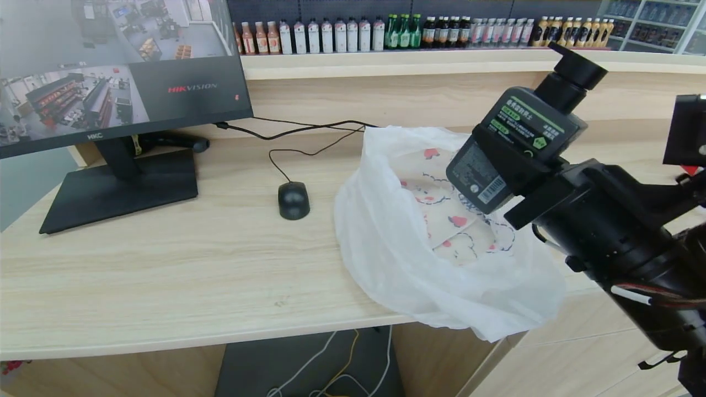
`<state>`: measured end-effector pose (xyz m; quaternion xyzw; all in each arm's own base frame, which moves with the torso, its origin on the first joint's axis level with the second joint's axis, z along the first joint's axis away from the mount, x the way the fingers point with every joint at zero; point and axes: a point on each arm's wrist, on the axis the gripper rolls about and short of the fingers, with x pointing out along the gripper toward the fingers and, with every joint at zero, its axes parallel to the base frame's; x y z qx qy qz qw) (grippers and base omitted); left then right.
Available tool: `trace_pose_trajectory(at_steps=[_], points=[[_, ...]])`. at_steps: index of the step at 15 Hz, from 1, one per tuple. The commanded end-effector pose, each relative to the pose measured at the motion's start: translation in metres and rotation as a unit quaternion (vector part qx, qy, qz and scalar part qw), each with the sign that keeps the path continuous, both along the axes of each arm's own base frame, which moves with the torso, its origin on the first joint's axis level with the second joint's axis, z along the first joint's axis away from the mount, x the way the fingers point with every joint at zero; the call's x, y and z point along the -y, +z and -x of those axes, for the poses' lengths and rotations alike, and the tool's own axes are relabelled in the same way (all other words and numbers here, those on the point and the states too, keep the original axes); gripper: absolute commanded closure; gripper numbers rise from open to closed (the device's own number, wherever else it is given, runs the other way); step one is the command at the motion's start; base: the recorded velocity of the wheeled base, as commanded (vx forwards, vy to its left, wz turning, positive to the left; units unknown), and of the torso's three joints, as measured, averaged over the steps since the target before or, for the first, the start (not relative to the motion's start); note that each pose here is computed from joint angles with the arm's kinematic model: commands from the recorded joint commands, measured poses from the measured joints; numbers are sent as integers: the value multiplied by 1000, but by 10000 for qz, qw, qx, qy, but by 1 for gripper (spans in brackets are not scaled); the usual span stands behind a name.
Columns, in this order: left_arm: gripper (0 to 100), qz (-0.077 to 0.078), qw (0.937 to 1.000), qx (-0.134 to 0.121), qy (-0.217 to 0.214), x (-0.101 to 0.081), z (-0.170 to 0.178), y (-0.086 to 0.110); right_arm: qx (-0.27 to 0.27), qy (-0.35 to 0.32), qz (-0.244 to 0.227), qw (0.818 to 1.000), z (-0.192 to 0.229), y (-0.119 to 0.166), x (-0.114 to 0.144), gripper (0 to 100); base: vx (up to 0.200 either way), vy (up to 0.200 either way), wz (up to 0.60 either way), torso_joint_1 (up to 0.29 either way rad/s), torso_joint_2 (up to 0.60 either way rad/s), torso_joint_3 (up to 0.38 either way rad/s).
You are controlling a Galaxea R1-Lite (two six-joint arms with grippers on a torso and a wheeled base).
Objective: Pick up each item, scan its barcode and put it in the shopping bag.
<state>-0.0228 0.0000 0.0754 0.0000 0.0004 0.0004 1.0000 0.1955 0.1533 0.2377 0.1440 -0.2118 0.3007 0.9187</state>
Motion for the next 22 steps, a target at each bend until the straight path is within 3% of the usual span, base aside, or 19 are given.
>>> trace_pose_trajectory(at_steps=[1, 4, 7, 8, 14, 22], points=[[0, 0, 10000, 4, 3, 0, 0, 0, -30, 355, -441, 9984, -4, 20, 0, 100, 0, 0, 0, 0, 0, 0], [0, 0, 10000, 4, 3, 0, 0, 0, -302, 1031, -531, 9928, -36, 33, 27, 100, 0, 0, 0, 0, 0, 0], [0, 0, 10000, 4, 3, 0, 0, 0, -1303, 1776, -1572, 9627, -47, 53, 24, 100, 0, 0, 0, 0, 0, 0], [0, 0, 10000, 4, 3, 0, 0, 0, -1582, 1861, -1638, 9558, -53, 57, 23, 100, 0, 0, 0, 0, 0, 0], [0, 0, 10000, 4, 3, 0, 0, 0, -2631, 2697, -1012, 9208, -76, 28, 3, 100, 0, 0, 0, 0, 0, 0], [0, 0, 10000, 4, 3, 0, 0, 0, -3600, 3000, -964, 8781, -82, -1, 2, 100, 0, 0, 0, 0, 0, 0]])
